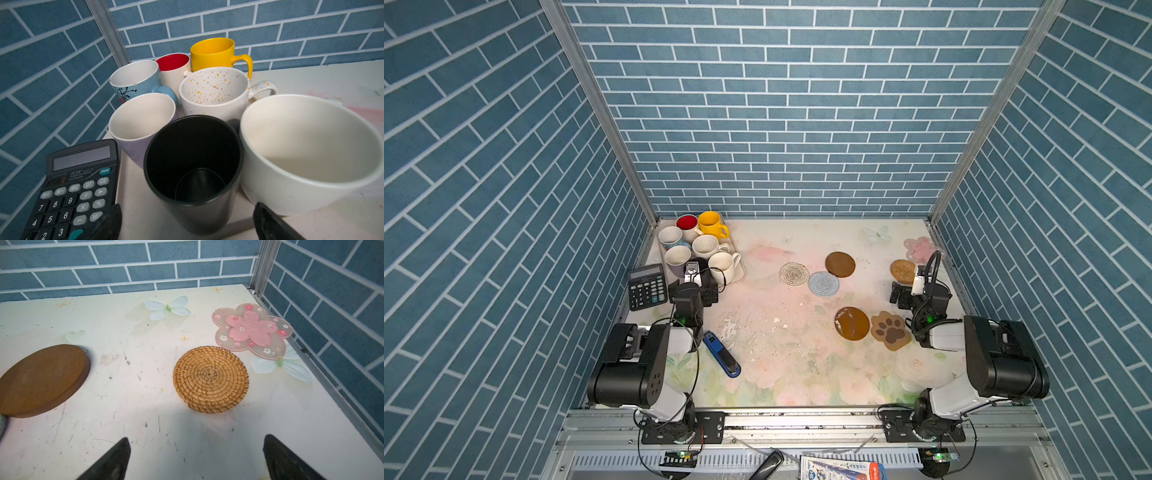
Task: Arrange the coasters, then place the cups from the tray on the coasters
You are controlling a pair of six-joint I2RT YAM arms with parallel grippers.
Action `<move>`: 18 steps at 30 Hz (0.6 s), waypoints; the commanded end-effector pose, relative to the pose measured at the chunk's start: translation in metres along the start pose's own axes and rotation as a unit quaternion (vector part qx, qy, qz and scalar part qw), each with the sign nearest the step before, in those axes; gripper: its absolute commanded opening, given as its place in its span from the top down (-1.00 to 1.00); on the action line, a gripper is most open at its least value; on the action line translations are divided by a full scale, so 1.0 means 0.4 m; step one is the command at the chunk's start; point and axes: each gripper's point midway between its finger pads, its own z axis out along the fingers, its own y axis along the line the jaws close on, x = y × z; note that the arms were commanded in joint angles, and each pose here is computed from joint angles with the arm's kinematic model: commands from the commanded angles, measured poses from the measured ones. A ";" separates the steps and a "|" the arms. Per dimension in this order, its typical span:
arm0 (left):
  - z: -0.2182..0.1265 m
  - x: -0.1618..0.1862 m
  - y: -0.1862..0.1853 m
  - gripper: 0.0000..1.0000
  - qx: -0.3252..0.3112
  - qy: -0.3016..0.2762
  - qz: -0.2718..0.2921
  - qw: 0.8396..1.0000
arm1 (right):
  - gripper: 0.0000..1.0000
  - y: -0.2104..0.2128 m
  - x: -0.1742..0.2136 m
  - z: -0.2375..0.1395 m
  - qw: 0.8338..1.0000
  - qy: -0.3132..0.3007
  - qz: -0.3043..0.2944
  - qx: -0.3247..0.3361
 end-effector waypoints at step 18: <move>0.004 0.007 -0.001 -0.99 -0.002 0.005 -0.001 1.000 | -0.99 0.007 -0.028 0.000 1.000 -0.017 -0.002 -0.006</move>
